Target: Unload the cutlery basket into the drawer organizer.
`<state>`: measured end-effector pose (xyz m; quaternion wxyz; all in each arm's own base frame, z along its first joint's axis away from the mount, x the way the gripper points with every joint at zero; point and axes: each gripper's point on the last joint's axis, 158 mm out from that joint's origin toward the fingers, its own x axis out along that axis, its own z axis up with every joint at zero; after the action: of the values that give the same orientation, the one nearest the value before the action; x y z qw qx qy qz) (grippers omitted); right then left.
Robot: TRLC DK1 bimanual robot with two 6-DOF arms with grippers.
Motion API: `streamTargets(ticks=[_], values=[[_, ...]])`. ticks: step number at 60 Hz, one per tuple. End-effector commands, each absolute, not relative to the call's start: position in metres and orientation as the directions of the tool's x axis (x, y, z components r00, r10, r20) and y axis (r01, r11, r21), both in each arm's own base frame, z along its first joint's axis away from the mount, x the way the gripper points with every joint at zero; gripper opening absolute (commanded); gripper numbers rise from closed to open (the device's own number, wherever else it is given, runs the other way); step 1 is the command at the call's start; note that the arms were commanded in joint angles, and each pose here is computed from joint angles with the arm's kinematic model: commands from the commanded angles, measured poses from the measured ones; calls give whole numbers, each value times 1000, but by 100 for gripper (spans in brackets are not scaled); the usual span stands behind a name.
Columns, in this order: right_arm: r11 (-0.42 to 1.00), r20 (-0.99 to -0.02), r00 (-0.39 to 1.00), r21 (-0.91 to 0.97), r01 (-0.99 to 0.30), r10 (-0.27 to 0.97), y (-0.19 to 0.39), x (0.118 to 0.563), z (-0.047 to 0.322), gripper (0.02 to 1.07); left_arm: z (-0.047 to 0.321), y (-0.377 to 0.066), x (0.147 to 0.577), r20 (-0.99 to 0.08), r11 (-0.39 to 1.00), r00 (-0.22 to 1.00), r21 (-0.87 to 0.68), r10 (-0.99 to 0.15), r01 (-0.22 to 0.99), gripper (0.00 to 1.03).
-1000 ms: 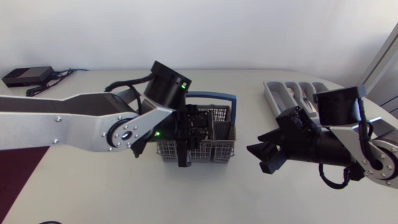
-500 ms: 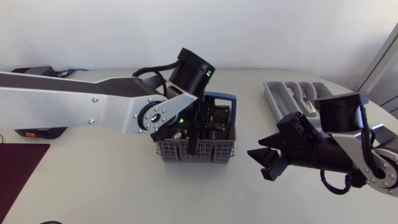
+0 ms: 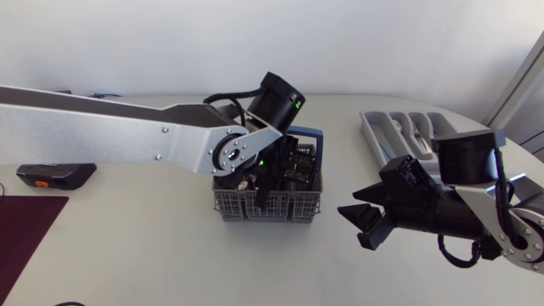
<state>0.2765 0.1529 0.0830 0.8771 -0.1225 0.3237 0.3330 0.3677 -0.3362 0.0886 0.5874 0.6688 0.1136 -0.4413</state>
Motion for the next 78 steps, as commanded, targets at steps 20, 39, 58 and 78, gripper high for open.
streamTargets(ticks=[20, 39, 58, 78], values=[[727, -651, 557, -10, -686, 516, 156, 269, 76, 69, 76, -327, 384, -743, -354, 594, 669, -308, 654, 36], [727, -651, 558, -14, -687, 515, 155, 269, 75, 69, 73, -320, 372, -773, -392, 565, 634, -288, 667, 24], [726, -646, 563, -20, -687, 515, 156, 268, 77, 69, 78, -313, 355, -782, -412, 553, 622, -287, 666, 14], [718, -650, 557, -24, -696, 518, 159, 266, 76, 69, 87, -306, 339, -778, -455, 551, 625, -302, 634, 3]])
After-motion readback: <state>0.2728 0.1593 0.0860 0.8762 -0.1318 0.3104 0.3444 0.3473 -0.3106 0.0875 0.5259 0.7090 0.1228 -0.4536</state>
